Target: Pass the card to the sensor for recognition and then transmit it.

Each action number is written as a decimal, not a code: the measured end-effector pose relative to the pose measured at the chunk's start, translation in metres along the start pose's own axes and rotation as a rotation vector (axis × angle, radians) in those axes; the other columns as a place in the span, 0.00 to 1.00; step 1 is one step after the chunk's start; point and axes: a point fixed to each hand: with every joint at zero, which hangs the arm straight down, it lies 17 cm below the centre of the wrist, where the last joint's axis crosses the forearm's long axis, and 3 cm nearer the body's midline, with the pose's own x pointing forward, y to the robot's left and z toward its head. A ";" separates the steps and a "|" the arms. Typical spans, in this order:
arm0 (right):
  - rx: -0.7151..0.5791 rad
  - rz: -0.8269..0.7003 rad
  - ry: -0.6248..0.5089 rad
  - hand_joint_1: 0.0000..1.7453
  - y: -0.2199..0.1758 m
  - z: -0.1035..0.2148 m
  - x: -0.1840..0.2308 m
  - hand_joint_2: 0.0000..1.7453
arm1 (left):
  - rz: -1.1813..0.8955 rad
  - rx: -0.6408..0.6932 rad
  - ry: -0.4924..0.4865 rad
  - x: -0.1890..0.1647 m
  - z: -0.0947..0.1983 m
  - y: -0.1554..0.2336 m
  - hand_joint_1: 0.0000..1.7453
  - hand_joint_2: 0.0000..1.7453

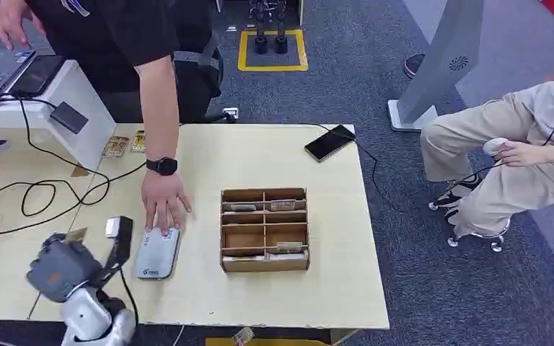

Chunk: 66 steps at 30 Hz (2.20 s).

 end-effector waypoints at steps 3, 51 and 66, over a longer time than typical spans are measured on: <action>0.001 -0.004 -0.003 0.00 0.001 0.000 0.003 1.00 | -0.024 -0.089 -0.296 0.061 0.052 -0.028 1.00 1.00; 0.025 0.000 -0.002 0.00 0.008 0.005 -0.002 1.00 | -0.067 -0.231 -0.574 0.084 0.104 -0.077 1.00 1.00; 0.028 0.005 -0.007 0.00 0.008 0.004 -0.001 1.00 | -0.003 -0.250 -0.552 0.086 0.101 -0.077 1.00 1.00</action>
